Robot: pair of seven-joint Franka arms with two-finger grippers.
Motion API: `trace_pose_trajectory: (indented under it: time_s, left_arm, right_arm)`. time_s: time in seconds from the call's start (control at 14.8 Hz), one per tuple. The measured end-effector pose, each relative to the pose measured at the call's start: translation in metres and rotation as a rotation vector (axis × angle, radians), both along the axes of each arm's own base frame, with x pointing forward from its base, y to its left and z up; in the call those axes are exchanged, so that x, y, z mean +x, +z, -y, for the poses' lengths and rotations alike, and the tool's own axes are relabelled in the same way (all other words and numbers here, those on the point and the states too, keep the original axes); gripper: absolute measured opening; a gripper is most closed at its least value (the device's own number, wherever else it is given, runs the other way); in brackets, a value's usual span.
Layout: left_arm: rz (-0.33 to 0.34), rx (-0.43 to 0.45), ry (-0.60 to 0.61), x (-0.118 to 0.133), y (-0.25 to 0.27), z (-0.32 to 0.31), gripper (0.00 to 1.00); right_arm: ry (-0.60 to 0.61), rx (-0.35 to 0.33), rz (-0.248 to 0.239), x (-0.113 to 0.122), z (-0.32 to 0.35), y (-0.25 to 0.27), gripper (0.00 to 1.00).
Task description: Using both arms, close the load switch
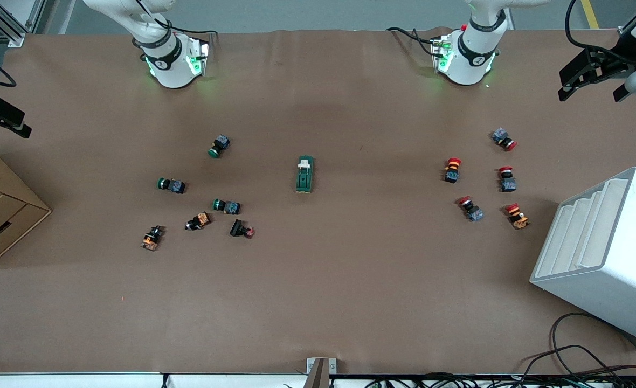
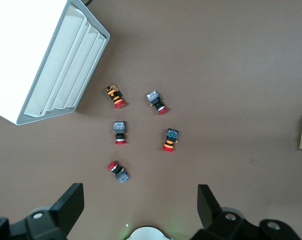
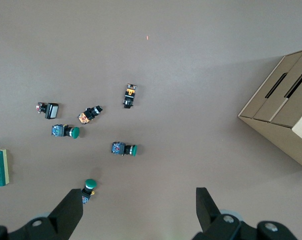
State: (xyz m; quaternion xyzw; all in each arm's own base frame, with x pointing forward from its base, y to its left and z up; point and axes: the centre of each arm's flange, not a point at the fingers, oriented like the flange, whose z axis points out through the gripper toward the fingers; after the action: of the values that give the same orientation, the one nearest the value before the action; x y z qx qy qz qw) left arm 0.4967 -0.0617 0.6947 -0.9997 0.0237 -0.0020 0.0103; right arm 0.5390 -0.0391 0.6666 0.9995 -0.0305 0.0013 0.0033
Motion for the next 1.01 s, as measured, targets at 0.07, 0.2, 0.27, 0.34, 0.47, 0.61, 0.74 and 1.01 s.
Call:
trace_pose_trajectory:
  time_s: [0.07,0.2,0.27,0.34,0.47,0.61,0.74,1.01]
  left_arm:
    - [-0.001,0.0,0.0,0.0,0.0,0.0,1.0]
    - [-0.003,0.0,0.0,0.0,0.0,0.0,1.0]
    - [-0.003,0.0,0.0,0.0,0.0,0.0,1.0]
    - [-0.003,0.001,-0.003,-0.001,0.0,0.002,1.0]
    - [-0.009,0.001,-0.026,0.0,-0.003,0.014,1.0]
    - [-0.007,0.0,-0.091,0.008,-0.016,0.05,1.0]
    - [0.008,-0.01,-0.13,0.017,-0.037,0.105,1.0]
    - [0.0,-0.059,-0.027,0.012,-0.097,0.238,1.0]
  right_arm:
    - [0.0,0.001,-0.003,0.0,0.0,0.0,1.0]
    - [0.003,0.002,-0.019,-0.002,-0.002,-0.002,1.0]
    - [0.005,0.003,-0.026,-0.003,-0.003,-0.002,1.0]
    - [0.009,0.006,-0.035,-0.003,-0.005,-0.003,1.0]
    - [0.006,0.018,-0.05,-0.004,-0.012,-0.005,1.0]
    - [-0.03,0.026,-0.062,-0.006,-0.014,-0.006,1.0]
    - [-0.037,0.026,-0.063,-0.006,-0.014,-0.006,1.0]
    - [0.006,0.026,-0.063,-0.006,-0.005,-0.006,1.0]
